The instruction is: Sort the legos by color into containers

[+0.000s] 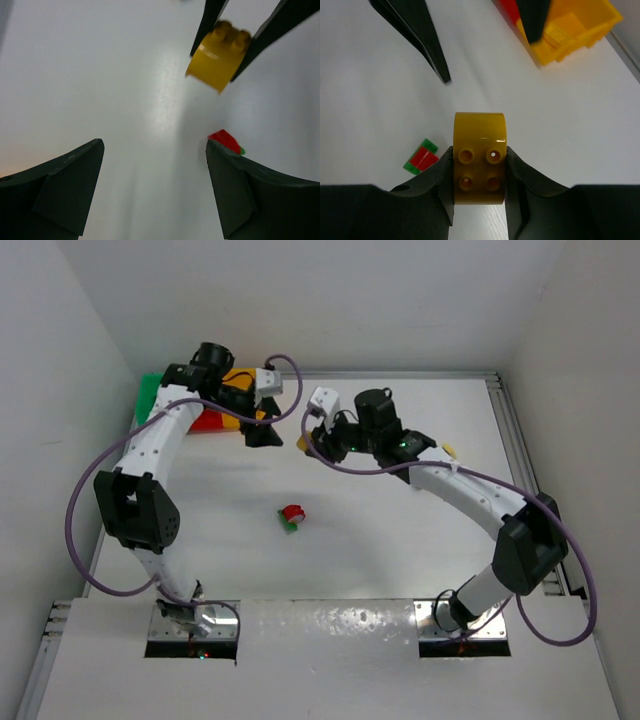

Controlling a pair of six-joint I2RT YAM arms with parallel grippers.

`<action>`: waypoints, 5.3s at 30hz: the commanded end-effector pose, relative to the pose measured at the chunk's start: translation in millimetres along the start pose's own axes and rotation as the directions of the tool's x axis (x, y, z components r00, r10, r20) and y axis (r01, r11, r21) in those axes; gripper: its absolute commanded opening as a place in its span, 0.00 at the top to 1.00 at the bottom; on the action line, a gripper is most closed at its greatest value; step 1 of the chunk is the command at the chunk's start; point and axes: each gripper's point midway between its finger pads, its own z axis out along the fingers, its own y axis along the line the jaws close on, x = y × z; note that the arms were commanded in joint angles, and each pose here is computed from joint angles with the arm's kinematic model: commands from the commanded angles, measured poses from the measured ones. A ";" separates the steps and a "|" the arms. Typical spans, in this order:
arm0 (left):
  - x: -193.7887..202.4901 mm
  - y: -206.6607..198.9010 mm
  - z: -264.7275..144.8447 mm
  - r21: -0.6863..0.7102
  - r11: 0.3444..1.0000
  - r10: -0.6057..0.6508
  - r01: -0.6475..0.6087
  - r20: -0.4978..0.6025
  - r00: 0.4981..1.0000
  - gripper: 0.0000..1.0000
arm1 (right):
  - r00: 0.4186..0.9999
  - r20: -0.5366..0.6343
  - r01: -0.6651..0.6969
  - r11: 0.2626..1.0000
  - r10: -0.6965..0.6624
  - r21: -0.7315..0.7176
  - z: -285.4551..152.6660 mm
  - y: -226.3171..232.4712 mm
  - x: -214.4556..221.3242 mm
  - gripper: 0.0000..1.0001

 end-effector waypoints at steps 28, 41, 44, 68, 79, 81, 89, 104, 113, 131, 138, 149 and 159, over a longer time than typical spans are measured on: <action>-33.6 -76.1 25.9 0.249 0.954 0.157 -0.167 0.061 0.986 0.37 | 0.966 0.163 0.213 0.974 -0.199 -0.075 7.0 39.4 -33.8 1.00; -35.7 -77.4 35.9 0.265 0.959 0.075 -0.098 0.096 0.993 0.64 | 0.972 0.170 0.176 0.980 -0.159 -0.092 10.4 42.8 -31.0 1.00; -39.7 -82.5 36.3 0.284 0.954 0.065 -0.097 0.120 0.991 0.90 | 0.976 0.164 0.163 0.982 -0.146 -0.096 11.1 43.6 -28.2 1.00; 0.7 -57.2 39.4 0.166 0.986 0.024 -0.012 -0.066 0.998 1.00 | 0.996 0.025 0.087 0.995 -0.088 0.051 -4.9 23.7 5.8 0.21; 32.5 118.8 -17.6 -0.640 0.688 -0.389 0.343 0.074 0.918 1.00 | 0.999 0.051 -0.031 0.923 0.013 0.383 -47.1 -15.9 28.5 0.18; 34.1 154.3 -26.2 -0.730 0.600 -0.388 0.327 0.092 0.917 1.00 | 0.999 0.041 -0.035 0.923 0.021 0.382 -47.1 -13.9 36.2 0.18; 72.3 253.8 -59.7 -0.912 0.297 -0.370 0.283 0.163 0.914 1.00 | 1.000 0.023 -0.023 0.895 0.014 0.445 -55.7 -24.9 35.7 0.18; 158.1 289.0 -25.3 -0.915 0.246 -0.456 0.321 0.183 0.871 0.83 | 0.999 -0.012 -0.028 0.877 0.039 0.479 -56.3 -32.8 34.7 0.18; 105.0 293.0 -60.3 -0.931 0.215 -0.353 0.295 0.207 0.912 0.24 | 0.997 -0.029 -0.046 0.867 0.069 0.497 -57.7 -36.6 31.2 0.10; 38.7 -24.4 19.7 -0.038 0.998 -0.053 0.042 -0.358 0.932 0.20 | 0.991 -0.038 -0.094 0.864 0.130 0.494 -72.1 -27.0 58.4 0.08; 78.3 -139.7 57.5 0.166 0.983 0.010 0.081 -0.485 0.874 0.10 | 0.989 -0.044 -0.094 0.835 0.140 0.542 -88.8 -29.2 68.4 0.08; 128.8 -121.9 115.1 -0.156 0.987 -0.110 0.031 -0.531 0.840 0.05 | 0.978 -0.030 -0.147 0.781 0.208 0.608 -117.2 -24.9 91.2 0.08; 114.4 -116.8 108.3 -0.179 0.982 -0.144 0.064 -0.479 0.866 0.11 | 0.976 -0.050 -0.133 0.756 0.214 0.640 -134.4 -22.8 108.3 0.08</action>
